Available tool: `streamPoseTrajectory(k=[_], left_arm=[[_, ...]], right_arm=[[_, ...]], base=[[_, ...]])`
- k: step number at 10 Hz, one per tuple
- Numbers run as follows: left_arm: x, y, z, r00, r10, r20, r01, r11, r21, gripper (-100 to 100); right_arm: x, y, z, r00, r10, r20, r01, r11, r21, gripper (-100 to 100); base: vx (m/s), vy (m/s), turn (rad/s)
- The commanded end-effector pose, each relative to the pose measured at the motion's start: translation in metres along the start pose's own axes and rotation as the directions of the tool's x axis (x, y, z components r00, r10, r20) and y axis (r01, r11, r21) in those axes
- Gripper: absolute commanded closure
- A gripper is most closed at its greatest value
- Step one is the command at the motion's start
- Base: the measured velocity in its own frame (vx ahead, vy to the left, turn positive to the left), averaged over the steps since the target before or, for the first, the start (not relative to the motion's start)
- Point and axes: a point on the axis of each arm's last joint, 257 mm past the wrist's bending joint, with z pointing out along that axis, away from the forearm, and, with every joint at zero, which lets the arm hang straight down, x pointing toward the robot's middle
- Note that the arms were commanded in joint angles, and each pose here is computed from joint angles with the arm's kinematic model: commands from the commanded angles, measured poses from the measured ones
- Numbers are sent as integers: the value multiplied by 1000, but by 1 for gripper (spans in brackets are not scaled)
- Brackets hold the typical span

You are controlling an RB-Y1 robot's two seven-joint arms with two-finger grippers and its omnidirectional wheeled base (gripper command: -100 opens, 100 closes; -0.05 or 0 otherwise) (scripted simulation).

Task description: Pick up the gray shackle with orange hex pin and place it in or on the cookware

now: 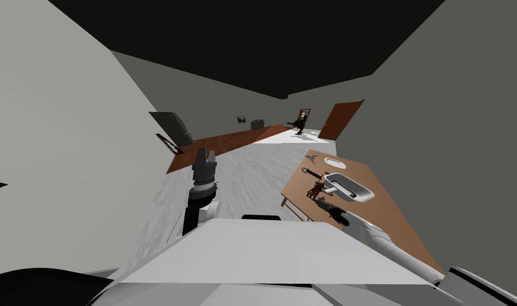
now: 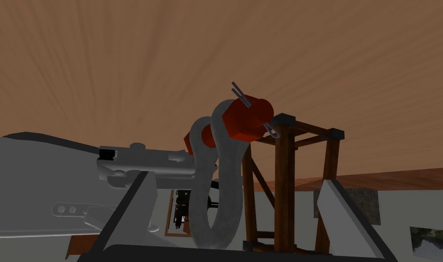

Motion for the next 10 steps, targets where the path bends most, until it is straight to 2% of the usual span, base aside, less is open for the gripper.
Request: streamPoseTrajectory(k=[1, 4, 5, 6, 10], left_arm=[[0, 0, 0, 1000, 0, 0, 0, 1000, 0, 0], [0, 0, 0, 1000, 0, 0, 0, 1000, 0, 0], [0, 0, 0, 1000, 0, 0, 0, 1000, 0, 0], [0, 0, 0, 1000, 0, 0, 0, 1000, 0, 0], [0, 0, 0, 1000, 0, 0, 0, 1000, 0, 0]], right_arm=[[2, 6, 4, 1000, 3, 1, -3, 1000, 3, -100], [9, 23, 13, 1000, 10, -1, -10, 1000, 9, -100], [7, 18, 11, 1000, 9, 0, -9, 1000, 7, -100], [7, 19, 11, 1000, 8, 0, -8, 1000, 8, 100], [7, 20, 12, 1000, 8, 1, -8, 1000, 4, 100]], base=[[-2, -36, 27], [9, -75, 38], [-3, -34, 14], [1, -4, 11], [0, 0, 0]])
